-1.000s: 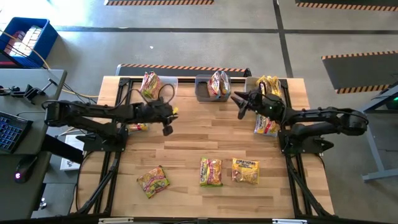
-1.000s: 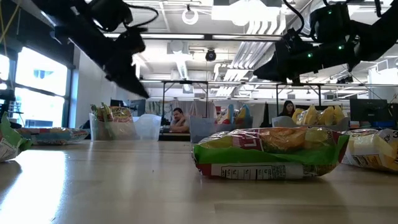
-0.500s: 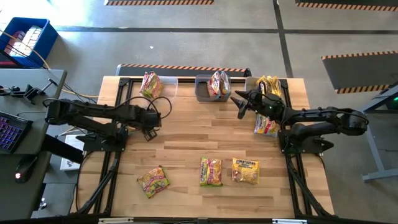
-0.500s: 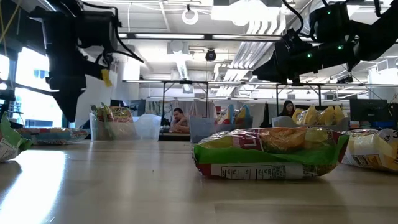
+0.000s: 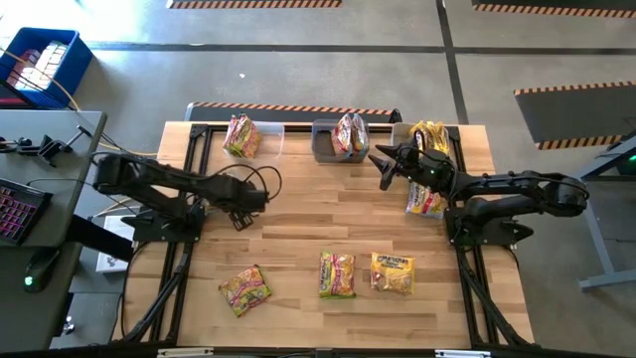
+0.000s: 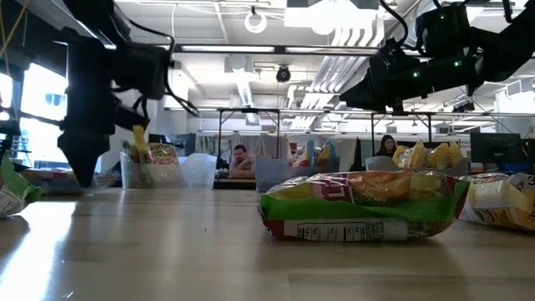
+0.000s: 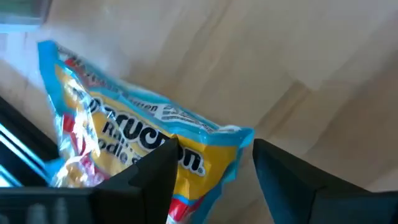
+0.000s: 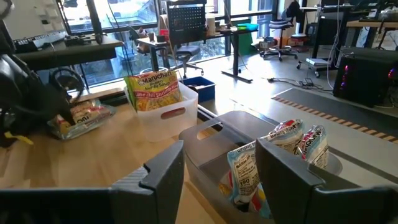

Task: Sort Maruchan noodles
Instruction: Put the left blue noodle pack into the black bin

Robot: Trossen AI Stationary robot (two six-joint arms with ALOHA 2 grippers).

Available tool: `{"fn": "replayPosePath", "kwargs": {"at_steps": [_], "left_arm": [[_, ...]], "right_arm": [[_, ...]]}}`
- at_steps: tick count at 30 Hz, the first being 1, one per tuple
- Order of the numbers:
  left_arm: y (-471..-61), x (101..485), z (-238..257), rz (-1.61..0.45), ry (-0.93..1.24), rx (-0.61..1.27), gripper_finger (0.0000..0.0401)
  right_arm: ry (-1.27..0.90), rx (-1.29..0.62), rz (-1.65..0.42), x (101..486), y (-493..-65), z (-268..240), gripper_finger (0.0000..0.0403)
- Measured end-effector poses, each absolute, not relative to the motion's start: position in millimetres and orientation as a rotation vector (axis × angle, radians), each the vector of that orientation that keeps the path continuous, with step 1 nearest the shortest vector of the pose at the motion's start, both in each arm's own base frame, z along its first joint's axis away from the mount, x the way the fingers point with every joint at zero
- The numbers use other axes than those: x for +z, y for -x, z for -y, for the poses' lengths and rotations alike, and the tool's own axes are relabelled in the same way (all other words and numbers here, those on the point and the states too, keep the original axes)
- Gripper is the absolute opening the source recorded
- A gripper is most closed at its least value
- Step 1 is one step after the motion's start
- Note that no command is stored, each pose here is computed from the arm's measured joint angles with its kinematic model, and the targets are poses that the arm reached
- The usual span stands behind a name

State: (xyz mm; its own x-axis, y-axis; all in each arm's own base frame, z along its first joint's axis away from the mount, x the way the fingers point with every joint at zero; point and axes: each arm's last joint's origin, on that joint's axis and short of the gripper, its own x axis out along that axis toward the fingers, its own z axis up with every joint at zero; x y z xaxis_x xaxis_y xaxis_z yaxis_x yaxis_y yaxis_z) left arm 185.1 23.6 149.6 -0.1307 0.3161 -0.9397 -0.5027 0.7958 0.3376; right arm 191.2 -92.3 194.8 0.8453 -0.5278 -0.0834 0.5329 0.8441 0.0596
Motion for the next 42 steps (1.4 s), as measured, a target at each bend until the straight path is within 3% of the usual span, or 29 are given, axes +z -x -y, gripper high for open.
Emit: {"fn": "replayPosePath", "kwargs": {"at_steps": [5, 8, 17, 29, 36, 42], "left_arm": [[-189.0, 134.6, -24.9, -1.639, 0.089, 0.741, 0.0195], [-189.4, 130.1, -25.6, -1.661, 0.043, 0.766, 0.0169], [-198.9, 144.4, -25.2, -1.557, 0.063, 0.723, 0.0010], [-231.1, 171.3, -16.9, -0.834, 0.319, 0.389, 0.0000], [-244.9, 165.8, -10.0, -0.652, 0.260, 0.279, 0.0000], [-263.4, 161.5, -3.9, -0.534, 0.186, 0.214, 0.0000]], "right_arm": [[-0.081, -0.561, -0.064, 195.0, -191.2, 92.4, 0.0181], [-0.079, -0.560, -0.058, 195.6, -191.3, 92.4, 0.0181], [-0.104, -0.541, -0.048, 195.9, -191.7, 92.0, 0.0181], [-0.527, -0.346, -0.047, 186.6, -199.4, 82.8, 0.0181], [-0.889, -0.277, -0.192, 160.0, -220.3, 65.7, 0.0188], [-1.041, -0.251, -0.303, 156.8, -263.8, 60.5, 0.0242]]}}
